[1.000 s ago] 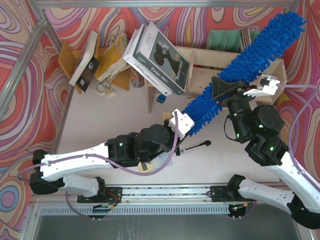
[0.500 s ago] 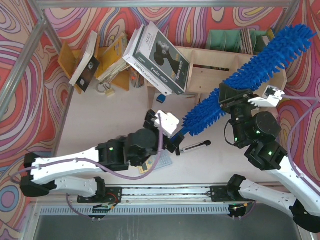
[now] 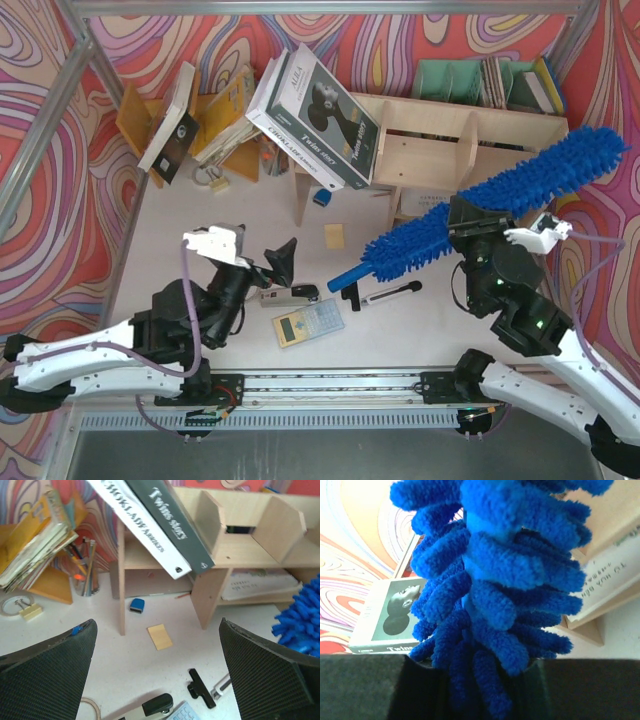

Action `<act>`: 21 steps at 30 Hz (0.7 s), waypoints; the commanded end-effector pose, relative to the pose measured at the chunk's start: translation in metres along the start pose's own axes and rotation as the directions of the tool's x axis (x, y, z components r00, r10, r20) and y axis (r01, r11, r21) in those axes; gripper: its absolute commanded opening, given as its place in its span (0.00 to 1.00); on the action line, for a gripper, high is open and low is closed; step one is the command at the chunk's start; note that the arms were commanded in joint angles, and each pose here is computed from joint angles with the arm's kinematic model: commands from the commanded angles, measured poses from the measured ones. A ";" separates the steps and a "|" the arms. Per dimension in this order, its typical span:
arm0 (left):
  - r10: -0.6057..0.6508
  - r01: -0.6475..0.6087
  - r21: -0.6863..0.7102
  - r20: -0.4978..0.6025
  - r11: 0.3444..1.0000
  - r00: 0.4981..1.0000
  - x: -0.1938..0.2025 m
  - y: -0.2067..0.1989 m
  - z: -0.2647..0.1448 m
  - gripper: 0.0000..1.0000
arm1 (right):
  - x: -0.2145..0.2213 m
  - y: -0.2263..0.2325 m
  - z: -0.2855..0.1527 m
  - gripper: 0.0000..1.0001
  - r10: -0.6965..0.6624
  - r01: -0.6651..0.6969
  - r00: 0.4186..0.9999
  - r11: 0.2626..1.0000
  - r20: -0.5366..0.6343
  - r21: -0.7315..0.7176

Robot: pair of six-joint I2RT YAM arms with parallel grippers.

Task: Dust the bookshelf with a duster

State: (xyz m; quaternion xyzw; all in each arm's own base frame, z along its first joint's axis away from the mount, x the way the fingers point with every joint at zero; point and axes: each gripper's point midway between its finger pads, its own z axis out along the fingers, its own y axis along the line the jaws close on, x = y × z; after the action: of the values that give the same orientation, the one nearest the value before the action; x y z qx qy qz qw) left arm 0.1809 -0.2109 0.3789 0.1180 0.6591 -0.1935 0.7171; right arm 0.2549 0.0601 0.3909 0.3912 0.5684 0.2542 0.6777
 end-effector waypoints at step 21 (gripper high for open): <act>-0.066 0.069 -0.213 0.022 0.974 0.998 0.028 0.046 0.001 0.98 | 0.139 -0.159 -0.006 0.33 0.427 -0.385 0.904 0.842 -0.031 0.379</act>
State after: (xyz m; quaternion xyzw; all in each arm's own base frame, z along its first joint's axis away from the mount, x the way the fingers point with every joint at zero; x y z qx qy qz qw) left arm 0.1999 -0.1730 0.3571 0.0192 0.6703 -0.1462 0.7272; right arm 0.2597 0.0839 0.1936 0.5537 0.5948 0.2791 0.5116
